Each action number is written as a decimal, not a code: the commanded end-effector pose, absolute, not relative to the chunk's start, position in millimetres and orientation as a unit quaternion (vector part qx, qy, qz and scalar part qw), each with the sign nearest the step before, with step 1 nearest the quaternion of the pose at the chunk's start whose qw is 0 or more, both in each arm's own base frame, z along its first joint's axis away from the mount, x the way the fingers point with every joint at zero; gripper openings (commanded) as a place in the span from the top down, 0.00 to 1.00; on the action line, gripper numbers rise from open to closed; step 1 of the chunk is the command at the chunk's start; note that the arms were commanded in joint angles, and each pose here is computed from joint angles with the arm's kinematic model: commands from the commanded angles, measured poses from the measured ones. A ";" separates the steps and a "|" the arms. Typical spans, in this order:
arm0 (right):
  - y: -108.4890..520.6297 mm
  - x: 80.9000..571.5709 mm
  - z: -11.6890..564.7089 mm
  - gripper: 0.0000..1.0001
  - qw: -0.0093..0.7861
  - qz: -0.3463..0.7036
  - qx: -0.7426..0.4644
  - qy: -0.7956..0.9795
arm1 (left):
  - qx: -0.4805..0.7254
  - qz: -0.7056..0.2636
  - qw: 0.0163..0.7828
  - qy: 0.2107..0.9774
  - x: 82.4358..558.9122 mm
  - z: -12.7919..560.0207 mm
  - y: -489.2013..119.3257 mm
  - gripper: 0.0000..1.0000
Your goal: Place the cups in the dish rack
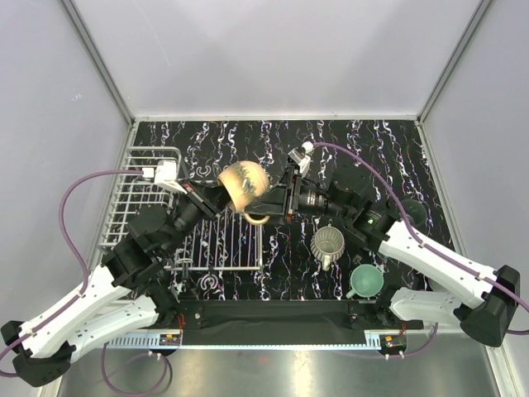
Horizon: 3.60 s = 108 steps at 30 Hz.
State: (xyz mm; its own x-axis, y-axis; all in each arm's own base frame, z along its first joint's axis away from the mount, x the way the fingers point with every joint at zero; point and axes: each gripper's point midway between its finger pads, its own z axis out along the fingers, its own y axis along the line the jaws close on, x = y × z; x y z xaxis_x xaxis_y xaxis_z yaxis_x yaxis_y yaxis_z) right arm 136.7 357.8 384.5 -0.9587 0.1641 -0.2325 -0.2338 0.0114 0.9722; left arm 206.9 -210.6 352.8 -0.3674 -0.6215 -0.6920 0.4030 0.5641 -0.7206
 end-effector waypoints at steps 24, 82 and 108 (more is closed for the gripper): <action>354.2 172.1 362.7 1.00 0.255 0.619 -0.020 0.743 | -0.141 -0.393 0.552 0.722 197.9 351.9 -162.2 0.12; 542.2 316.3 159.3 1.00 0.452 0.182 -0.300 0.820 | -0.206 -0.238 0.631 0.709 167.5 393.5 -36.3 0.01; 539.1 309.2 148.3 0.38 0.435 0.182 -0.291 0.832 | -0.202 -0.245 0.618 0.719 167.4 390.1 -43.4 0.01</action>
State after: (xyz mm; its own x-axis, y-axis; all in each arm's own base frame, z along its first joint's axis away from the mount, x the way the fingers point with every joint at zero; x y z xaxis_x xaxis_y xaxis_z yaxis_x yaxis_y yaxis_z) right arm 307.1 527.2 90.7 -0.5026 -0.4301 -0.7499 -0.6527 0.7576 0.0029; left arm 166.1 -44.0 378.4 -0.1786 -0.5632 -0.8068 0.0106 0.8189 -0.5739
